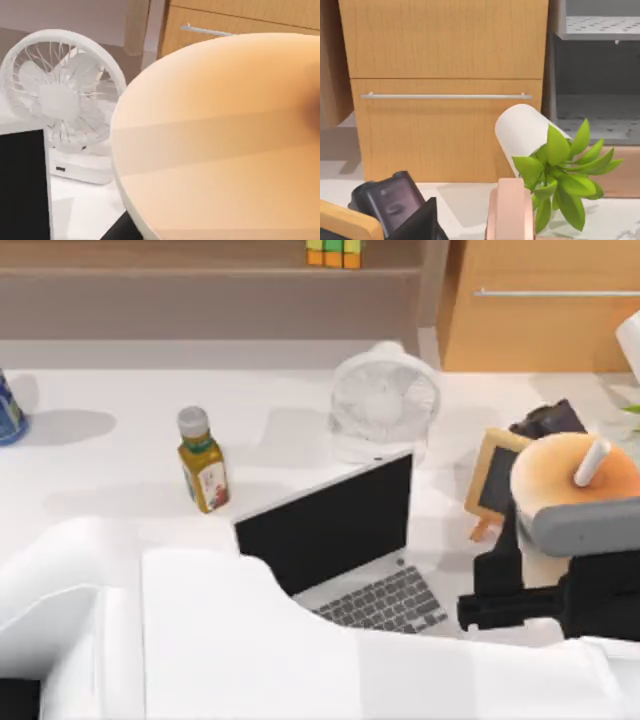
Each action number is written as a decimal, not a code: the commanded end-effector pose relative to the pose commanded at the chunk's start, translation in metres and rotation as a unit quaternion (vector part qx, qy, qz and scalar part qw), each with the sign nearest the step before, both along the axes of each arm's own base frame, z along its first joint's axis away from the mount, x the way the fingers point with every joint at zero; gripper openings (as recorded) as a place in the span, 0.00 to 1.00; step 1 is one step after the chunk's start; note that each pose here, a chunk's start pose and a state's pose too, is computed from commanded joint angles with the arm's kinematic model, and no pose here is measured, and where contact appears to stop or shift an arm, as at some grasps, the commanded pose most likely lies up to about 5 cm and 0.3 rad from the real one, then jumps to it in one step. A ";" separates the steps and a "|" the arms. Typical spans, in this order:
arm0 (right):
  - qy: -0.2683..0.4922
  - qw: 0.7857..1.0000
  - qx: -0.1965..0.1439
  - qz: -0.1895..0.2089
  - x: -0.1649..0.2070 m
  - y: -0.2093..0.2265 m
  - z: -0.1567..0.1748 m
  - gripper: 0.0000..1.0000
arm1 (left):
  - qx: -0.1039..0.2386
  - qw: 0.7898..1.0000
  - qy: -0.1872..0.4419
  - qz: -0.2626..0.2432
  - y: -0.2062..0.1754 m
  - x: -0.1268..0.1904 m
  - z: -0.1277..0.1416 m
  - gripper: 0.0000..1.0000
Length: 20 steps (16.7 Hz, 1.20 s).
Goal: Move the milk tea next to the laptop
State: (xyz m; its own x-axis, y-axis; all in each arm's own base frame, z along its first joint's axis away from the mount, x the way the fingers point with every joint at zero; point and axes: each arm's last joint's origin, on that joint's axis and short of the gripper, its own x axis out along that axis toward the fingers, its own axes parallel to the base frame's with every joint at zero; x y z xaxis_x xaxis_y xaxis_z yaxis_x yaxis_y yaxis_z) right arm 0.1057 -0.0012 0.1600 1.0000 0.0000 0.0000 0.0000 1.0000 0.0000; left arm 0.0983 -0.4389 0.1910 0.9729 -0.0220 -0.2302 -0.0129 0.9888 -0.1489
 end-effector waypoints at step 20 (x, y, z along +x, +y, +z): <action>0.000 1.000 0.000 0.000 0.000 0.000 0.000 1.00 | -0.034 0.999 -0.029 0.007 -0.016 -0.013 -0.004 0.00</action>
State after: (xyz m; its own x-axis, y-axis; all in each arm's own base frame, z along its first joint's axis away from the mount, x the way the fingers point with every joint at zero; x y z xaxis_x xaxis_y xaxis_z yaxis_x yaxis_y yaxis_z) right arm 0.1057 -0.0012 0.1600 1.0000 0.0000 0.0000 0.0000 1.0000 0.0000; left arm 0.0851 -0.4546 0.1868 0.9849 -0.0219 -0.1715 -0.0160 0.9762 -0.2164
